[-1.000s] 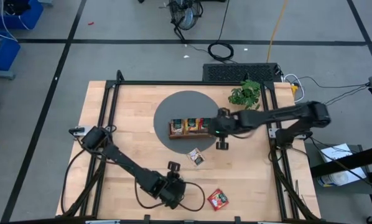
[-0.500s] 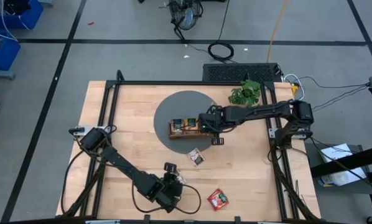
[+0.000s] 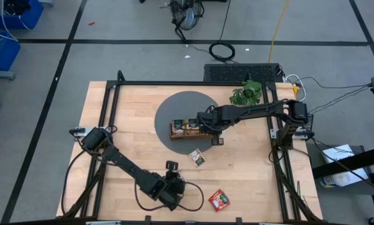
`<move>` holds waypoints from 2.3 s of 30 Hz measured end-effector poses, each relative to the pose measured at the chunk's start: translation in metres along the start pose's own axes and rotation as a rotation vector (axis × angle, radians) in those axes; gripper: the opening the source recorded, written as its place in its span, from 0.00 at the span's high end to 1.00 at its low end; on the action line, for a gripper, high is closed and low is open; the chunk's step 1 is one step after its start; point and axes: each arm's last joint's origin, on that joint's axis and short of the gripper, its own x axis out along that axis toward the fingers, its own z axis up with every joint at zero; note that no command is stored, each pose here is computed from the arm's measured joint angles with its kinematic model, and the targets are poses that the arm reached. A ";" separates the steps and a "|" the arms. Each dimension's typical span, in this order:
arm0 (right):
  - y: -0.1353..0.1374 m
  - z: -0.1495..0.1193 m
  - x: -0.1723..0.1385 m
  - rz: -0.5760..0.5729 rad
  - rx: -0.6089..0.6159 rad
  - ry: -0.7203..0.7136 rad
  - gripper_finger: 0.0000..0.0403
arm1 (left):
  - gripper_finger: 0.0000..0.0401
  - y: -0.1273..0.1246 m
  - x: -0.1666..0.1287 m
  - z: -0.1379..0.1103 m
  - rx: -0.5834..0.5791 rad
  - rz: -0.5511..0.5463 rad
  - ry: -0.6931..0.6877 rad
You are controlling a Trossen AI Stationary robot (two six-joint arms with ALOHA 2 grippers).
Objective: Pick & Place Tea
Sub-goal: Put the red tea bag into the right section of the wooden organizer
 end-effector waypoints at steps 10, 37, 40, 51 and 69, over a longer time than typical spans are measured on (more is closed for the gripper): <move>-0.004 -0.002 -0.011 -0.055 -0.003 0.044 1.00 | 0.78 0.001 0.004 -0.004 0.009 0.005 0.009; -0.004 0.021 -0.002 -0.071 -0.101 0.244 0.92 | 0.78 0.013 0.013 0.001 -0.006 0.010 -0.006; -0.004 0.020 -0.004 -0.069 -0.091 0.241 0.84 | 0.78 0.012 0.013 0.000 -0.004 0.008 -0.007; -0.010 0.019 -0.038 -0.097 -0.072 0.062 0.64 | 0.78 0.011 0.012 0.000 -0.005 0.006 -0.006; -0.007 -0.061 -0.067 -0.033 0.048 -0.711 0.63 | 0.78 -0.002 0.005 -0.004 0.033 -0.010 -0.015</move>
